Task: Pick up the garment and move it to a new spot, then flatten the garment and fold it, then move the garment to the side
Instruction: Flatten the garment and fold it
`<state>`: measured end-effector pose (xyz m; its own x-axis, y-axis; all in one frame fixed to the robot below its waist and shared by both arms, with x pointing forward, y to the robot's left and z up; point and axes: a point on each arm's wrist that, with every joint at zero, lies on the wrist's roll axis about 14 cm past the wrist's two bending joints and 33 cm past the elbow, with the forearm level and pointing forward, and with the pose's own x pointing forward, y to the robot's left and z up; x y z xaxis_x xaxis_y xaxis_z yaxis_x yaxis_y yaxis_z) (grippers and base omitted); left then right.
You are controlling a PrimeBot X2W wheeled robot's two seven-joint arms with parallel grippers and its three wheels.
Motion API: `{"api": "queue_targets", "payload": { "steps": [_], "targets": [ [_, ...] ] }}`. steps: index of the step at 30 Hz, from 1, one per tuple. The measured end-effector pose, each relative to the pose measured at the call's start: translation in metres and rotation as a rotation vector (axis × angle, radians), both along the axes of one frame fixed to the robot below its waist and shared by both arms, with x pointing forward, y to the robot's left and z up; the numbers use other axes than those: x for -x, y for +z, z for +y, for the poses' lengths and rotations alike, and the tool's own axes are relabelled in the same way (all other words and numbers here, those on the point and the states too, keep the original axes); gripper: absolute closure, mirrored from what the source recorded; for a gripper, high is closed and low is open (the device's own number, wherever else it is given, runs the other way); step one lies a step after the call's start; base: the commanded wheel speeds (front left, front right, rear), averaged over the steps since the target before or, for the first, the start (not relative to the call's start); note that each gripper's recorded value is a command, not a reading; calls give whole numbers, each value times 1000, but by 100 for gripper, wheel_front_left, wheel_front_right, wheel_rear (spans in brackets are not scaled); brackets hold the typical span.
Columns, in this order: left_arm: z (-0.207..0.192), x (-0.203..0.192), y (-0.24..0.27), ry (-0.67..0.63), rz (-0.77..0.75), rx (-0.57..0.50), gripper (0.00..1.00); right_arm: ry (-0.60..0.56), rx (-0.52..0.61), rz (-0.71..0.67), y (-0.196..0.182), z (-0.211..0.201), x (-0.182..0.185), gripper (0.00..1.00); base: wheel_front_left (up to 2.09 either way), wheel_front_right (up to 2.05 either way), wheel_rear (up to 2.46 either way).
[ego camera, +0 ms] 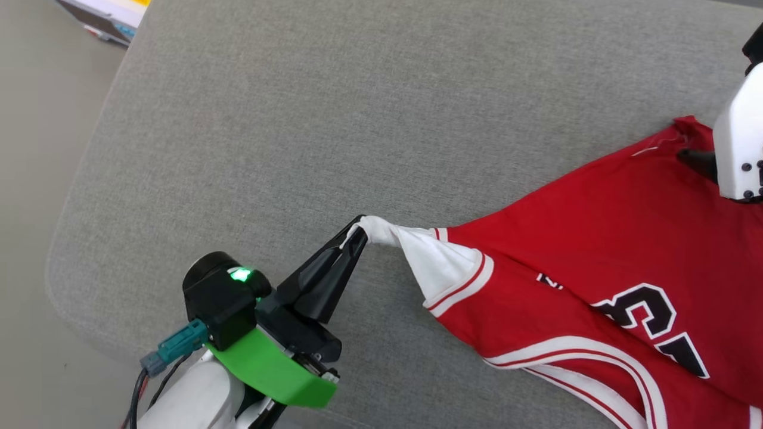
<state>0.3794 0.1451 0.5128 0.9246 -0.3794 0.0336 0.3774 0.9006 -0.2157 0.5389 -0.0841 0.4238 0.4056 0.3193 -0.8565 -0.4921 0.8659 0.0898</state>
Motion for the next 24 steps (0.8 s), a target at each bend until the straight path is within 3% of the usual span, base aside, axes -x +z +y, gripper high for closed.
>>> {"api": "queue_targets", "payload": {
  "steps": [12, 13, 14, 15, 24],
  "targets": [
    [12, -6, -16, 68, 50, 0, 100, 74, 47, 87, -63, 23, -15, 0, 0, 0, 0],
    [14, -5, -18, 73, 55, -3, 100, 81, 51, 91, -65, 24, -15, 52, 0, 0, 0],
    [15, -5, -18, 78, 59, -6, 100, 84, 52, 90, -65, 25, -16, 70, 0, 0, 0],
    [17, -5, -19, 82, 62, -9, 100, 86, 51, 91, -66, 25, -16, 100, 0, 0, 0],
    [20, -6, -12, 85, 34, -14, 100, 46, -22, 29, -51, 26, -23, 100, 0, 0, 0]
  ]
}}
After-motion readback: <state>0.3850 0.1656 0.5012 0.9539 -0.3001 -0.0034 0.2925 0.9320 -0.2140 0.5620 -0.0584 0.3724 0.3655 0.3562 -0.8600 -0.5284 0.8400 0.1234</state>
